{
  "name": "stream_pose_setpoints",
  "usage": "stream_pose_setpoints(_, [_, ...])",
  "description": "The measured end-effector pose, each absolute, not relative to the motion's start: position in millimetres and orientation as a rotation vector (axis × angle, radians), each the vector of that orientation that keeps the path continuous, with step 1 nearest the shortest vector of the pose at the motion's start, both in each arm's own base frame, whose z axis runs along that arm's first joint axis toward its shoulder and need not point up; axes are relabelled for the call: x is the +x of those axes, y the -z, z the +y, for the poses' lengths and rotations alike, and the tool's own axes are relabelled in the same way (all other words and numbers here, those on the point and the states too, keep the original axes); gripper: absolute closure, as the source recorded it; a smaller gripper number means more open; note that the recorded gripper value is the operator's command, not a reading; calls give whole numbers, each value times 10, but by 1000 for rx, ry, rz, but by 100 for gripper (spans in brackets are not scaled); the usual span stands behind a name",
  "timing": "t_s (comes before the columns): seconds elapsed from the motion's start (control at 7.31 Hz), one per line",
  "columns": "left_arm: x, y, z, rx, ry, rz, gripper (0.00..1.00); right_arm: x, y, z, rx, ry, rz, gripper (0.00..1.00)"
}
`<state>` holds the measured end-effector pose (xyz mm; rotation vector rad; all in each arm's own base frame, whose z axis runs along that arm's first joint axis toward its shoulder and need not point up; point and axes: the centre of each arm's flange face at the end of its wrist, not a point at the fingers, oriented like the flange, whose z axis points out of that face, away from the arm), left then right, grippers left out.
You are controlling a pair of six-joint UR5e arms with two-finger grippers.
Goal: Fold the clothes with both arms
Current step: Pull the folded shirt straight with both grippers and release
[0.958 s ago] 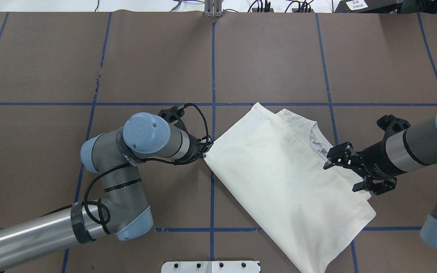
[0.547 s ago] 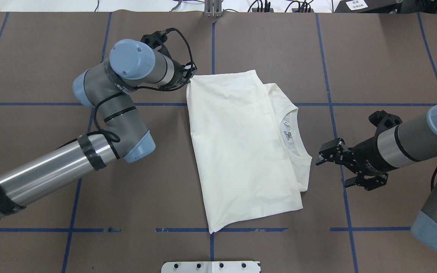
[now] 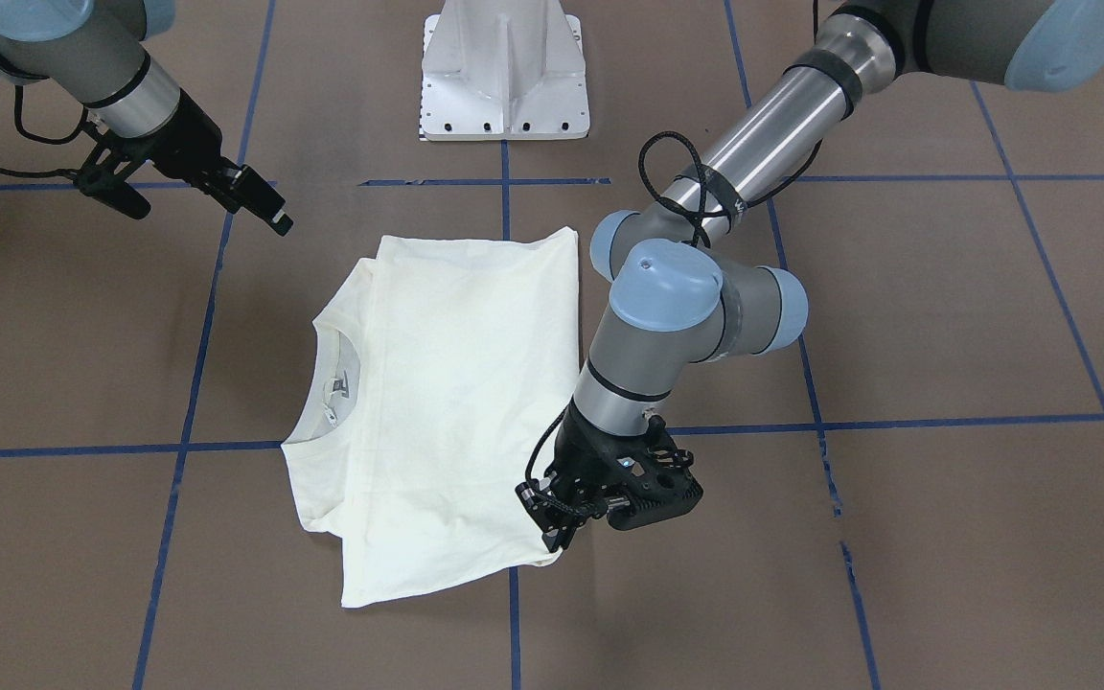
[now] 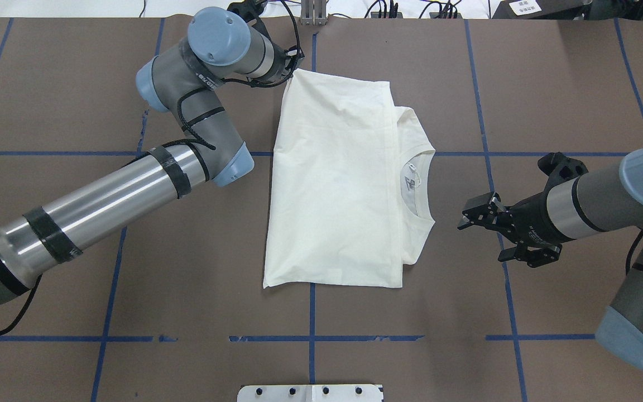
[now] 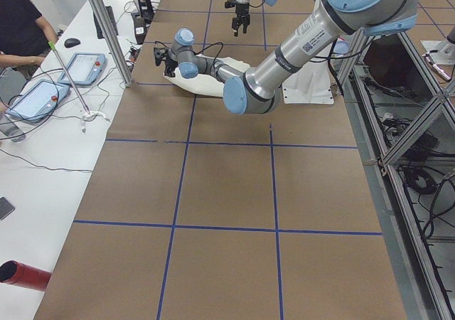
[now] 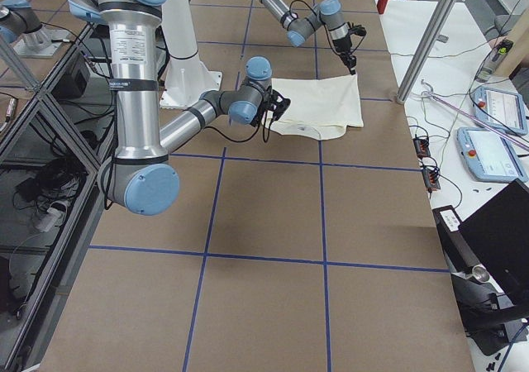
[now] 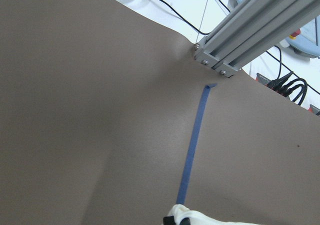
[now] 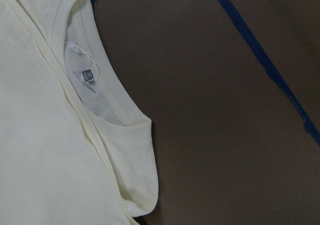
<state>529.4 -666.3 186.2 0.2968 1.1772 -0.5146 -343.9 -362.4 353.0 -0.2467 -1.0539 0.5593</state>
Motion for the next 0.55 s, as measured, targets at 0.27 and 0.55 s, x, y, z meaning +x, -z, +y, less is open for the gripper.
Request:
stream_pose_setpoints(0.27, [4810, -2029, -6106, 270, 455, 1256, 52, -3898, -3483, -3487, -160, -562, -1040, 0])
stream_pose_setpoints(0.55, [4592, -2109, -5809, 255, 446, 1292, 52, -4272, -3504, -3196, -148, -624, -1018, 0])
